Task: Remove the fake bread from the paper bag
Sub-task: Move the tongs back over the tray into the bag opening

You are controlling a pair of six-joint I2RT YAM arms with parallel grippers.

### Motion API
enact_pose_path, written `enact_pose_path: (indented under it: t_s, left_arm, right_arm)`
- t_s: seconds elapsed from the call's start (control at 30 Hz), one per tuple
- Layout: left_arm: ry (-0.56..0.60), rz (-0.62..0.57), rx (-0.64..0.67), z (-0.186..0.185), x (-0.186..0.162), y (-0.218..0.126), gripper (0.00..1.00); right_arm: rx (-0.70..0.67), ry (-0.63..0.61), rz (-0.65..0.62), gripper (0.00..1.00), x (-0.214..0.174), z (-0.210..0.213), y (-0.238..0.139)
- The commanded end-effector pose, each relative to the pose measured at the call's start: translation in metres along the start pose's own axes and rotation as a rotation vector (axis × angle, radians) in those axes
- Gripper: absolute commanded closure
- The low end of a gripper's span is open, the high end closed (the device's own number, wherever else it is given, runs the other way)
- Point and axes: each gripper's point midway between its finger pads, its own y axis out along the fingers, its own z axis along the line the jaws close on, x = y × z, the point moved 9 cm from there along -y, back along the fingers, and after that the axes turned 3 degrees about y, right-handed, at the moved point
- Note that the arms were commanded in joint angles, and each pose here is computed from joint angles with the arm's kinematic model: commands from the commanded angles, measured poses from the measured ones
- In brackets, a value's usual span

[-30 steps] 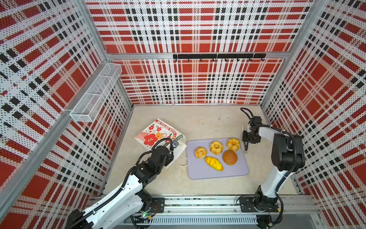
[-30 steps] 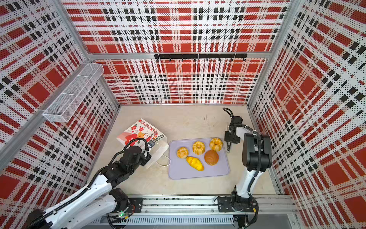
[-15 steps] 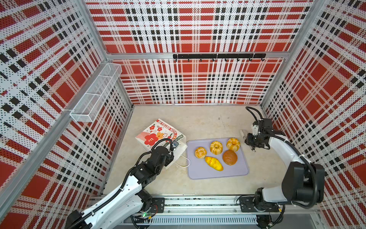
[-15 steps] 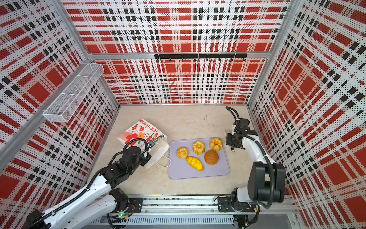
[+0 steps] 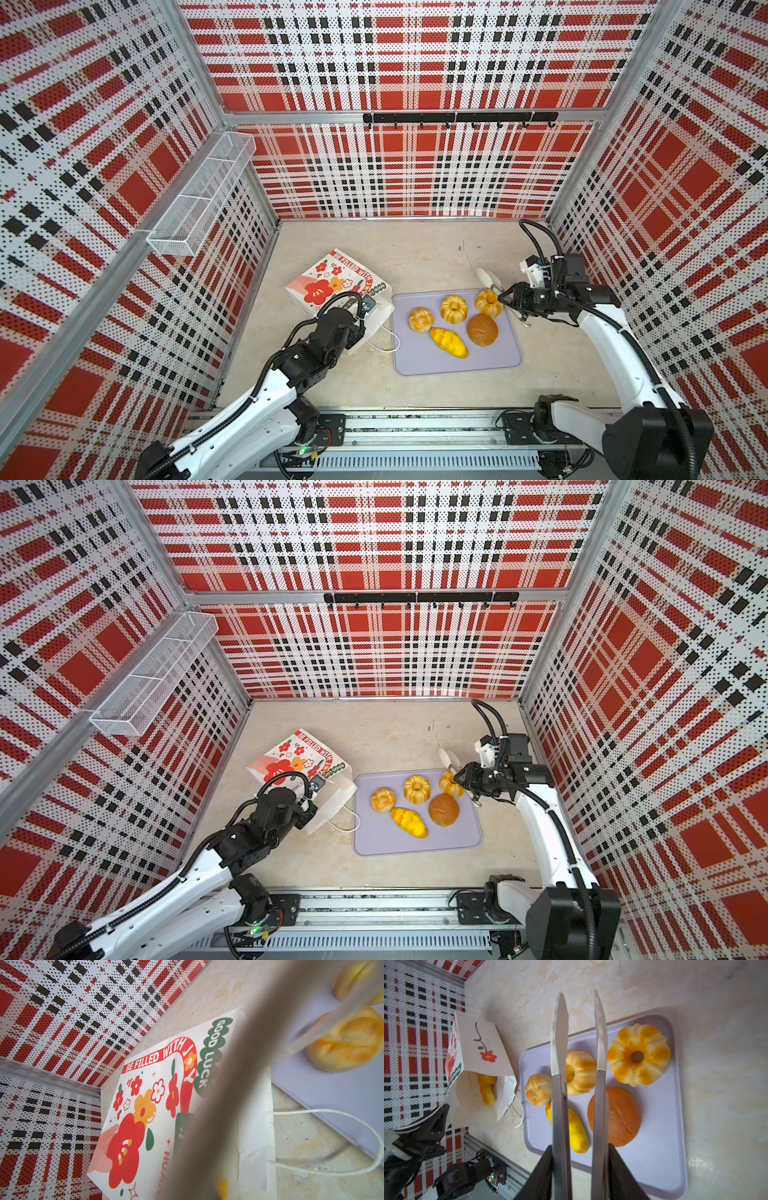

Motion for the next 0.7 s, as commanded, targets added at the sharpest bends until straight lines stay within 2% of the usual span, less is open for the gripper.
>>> enact_pose_path:
  t_s: [0.0, 0.17, 0.27, 0.4, 0.67]
  left_arm:
    - [0.008, -0.004, 0.006, -0.002, -0.002, 0.000, 1.00]
    - [0.009, -0.004, 0.013, -0.001, -0.002, -0.001, 1.00]
    - [0.014, 0.004, 0.020, -0.001, -0.004, 0.000, 1.00]
    - [0.019, 0.008, 0.017, -0.003, -0.004, 0.000, 1.00]
    - [0.012, 0.011, 0.012, -0.005, -0.005, 0.003, 1.00]
  right_arm:
    - [0.071, -0.047, 0.003, 0.57, -0.009, 0.028, -0.010]
    - [0.172, -0.132, 0.078, 0.56, -0.035, 0.076, 0.009]
    - [0.268, -0.131, 0.108, 0.57, -0.055, 0.105, 0.028]
    - [0.387, -0.139, 0.143, 0.58, -0.078, 0.140, 0.059]
    - [0.487, -0.155, 0.219, 0.59, -0.102, 0.185, 0.133]
